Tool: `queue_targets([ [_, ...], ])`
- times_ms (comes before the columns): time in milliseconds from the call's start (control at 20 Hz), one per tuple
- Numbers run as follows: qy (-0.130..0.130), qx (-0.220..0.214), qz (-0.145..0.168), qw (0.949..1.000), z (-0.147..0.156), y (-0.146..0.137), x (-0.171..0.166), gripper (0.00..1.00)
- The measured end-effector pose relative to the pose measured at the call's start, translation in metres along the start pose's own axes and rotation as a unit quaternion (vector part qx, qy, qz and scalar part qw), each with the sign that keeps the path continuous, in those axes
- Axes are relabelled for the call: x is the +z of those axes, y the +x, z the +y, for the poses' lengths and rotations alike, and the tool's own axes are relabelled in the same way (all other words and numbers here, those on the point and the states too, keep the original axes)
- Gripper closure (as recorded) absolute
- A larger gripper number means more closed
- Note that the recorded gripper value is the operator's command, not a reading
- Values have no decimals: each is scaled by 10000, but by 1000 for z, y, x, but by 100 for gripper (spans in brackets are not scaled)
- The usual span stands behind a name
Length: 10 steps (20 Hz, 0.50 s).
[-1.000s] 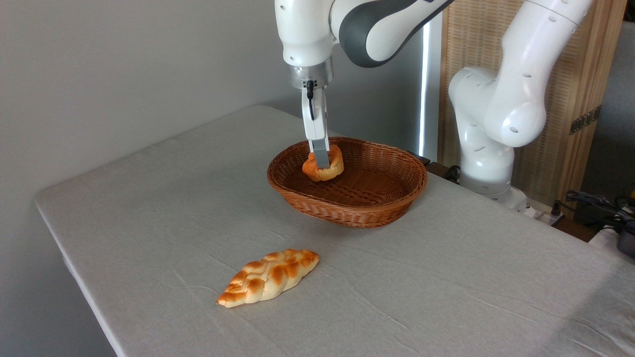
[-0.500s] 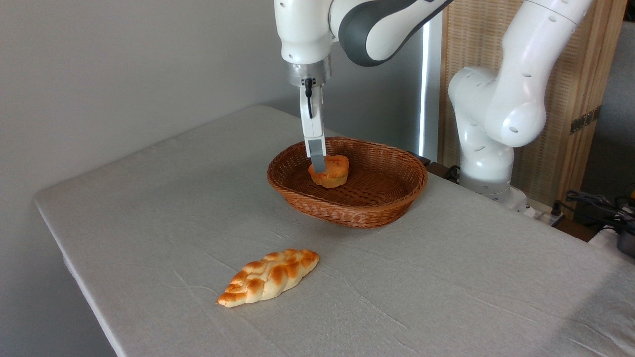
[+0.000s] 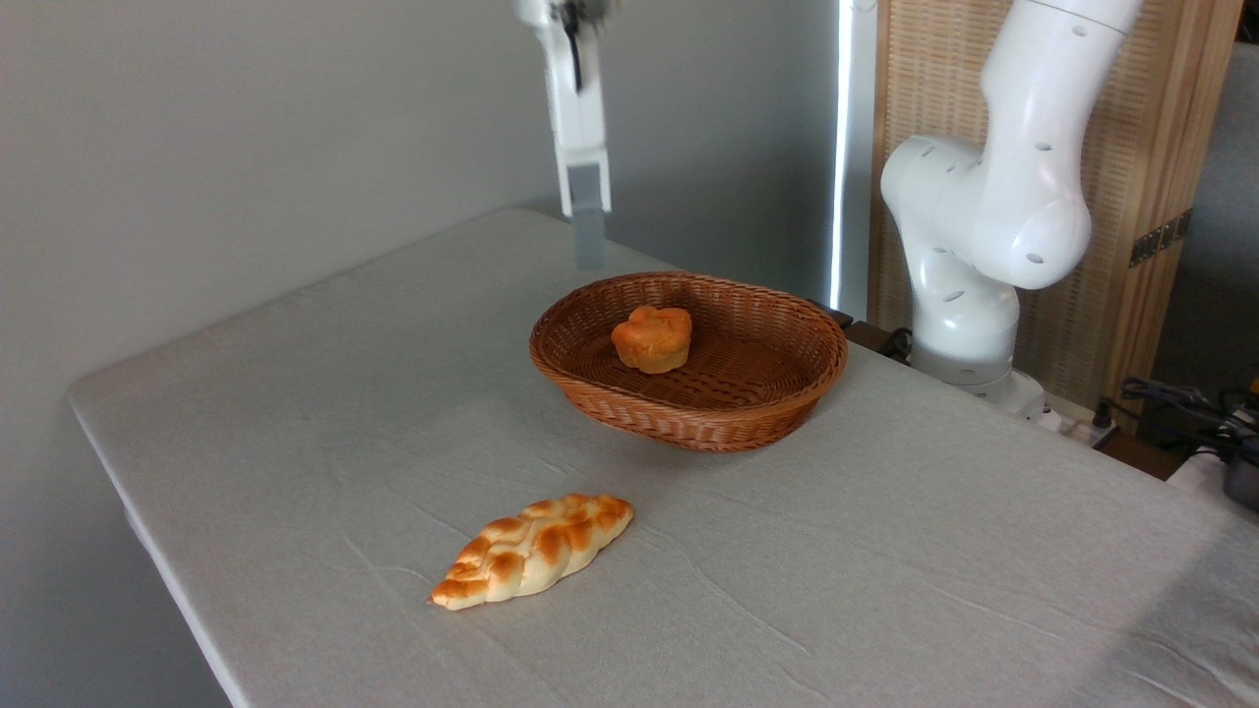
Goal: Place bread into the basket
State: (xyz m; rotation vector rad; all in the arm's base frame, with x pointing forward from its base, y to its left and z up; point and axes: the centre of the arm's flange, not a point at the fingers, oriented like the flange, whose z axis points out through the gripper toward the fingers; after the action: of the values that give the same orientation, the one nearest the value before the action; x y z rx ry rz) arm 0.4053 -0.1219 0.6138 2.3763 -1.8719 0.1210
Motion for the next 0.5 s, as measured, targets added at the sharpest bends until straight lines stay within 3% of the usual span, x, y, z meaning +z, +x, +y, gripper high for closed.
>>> queue_targets([
  [250, 171, -836, -75, 9963, -57, 20, -18, 0],
  [500, 253, -1473, 65, 9888, -111, -3, -29, 0],
])
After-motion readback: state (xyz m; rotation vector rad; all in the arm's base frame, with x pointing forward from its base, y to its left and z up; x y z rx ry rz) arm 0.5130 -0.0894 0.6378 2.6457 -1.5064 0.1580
